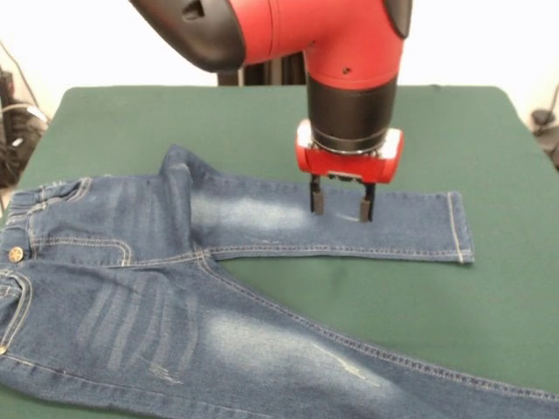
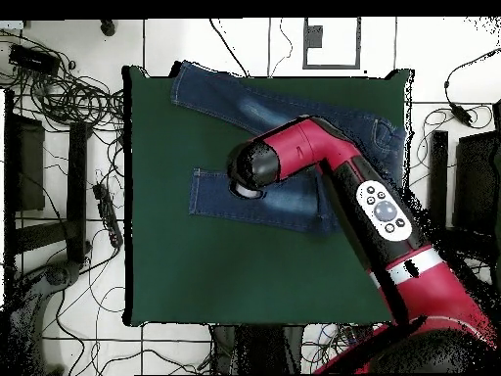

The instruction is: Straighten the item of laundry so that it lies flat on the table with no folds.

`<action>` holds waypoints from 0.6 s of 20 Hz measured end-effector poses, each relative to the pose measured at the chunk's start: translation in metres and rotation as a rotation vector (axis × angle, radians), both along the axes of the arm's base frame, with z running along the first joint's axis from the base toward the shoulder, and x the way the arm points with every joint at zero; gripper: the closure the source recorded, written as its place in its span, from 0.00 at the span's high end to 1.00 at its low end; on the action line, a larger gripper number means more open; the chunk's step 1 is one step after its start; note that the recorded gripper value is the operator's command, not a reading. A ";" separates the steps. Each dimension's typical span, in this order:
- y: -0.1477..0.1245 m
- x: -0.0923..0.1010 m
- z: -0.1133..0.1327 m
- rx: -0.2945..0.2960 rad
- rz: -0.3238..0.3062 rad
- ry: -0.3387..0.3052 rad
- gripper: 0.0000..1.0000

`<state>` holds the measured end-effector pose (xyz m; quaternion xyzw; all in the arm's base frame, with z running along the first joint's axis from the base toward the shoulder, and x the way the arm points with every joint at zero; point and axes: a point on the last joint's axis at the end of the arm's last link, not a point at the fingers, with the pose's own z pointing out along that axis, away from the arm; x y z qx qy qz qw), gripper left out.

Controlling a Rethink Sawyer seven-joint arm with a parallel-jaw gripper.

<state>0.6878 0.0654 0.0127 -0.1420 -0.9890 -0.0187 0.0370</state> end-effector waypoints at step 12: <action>0.013 -0.004 -0.021 0.035 -0.052 0.046 0.00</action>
